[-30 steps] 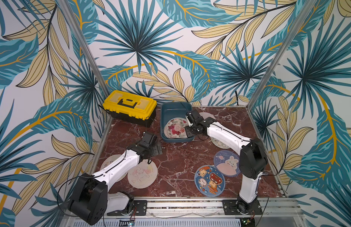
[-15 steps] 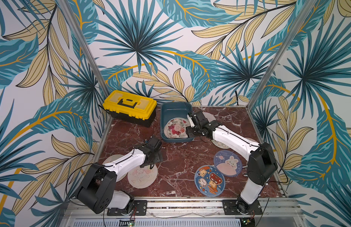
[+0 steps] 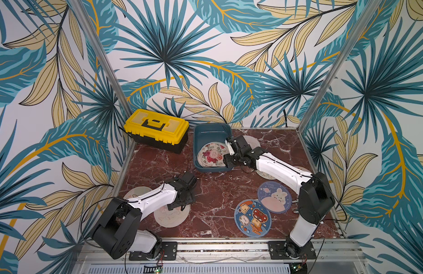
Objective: Put the coasters into the storage box
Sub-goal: Pick up the coaster from the center of the board, then place the coaster in the storage box, then pick up the coaster from the corner of the board.
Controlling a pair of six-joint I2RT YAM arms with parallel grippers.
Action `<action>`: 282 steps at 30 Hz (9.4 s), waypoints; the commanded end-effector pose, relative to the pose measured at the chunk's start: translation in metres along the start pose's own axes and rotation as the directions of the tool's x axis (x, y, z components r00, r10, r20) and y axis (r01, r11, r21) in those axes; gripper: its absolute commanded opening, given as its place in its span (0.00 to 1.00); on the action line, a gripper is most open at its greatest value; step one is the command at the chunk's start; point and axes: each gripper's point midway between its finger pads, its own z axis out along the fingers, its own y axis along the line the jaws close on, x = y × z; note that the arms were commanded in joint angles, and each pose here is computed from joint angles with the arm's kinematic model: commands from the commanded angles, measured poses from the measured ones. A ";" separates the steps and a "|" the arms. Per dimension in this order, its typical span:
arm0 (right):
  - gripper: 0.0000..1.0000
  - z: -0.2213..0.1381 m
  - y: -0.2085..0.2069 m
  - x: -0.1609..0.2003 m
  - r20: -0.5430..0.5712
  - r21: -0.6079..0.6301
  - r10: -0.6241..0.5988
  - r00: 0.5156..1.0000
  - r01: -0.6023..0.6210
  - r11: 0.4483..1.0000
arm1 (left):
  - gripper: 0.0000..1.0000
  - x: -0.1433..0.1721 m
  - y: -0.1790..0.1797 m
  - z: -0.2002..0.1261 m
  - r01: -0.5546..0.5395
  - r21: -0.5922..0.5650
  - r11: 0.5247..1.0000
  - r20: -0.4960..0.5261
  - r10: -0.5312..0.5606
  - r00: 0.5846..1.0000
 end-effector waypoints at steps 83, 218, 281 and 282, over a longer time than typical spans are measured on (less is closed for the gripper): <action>0.68 -0.015 0.138 0.009 0.113 -0.517 -0.008 0.994 0.066 0.854 | 0.00 -0.160 -0.170 -0.152 -0.227 0.510 0.830 0.390 0.012 0.921; 0.79 0.018 -0.045 -0.011 -0.006 0.232 0.162 0.987 -0.156 0.960 | 1.00 -0.147 0.008 -0.085 0.100 0.200 0.975 0.438 -0.181 0.881; 0.94 0.034 0.148 0.026 -0.022 -0.351 -0.191 0.981 0.171 0.921 | 0.99 -0.049 0.149 0.004 0.473 -0.254 0.844 0.061 -0.474 0.878; 0.94 0.034 0.148 0.027 -0.025 -0.351 -0.190 0.981 0.169 0.921 | 0.98 -0.048 0.149 0.005 0.474 -0.259 0.842 0.057 -0.476 0.877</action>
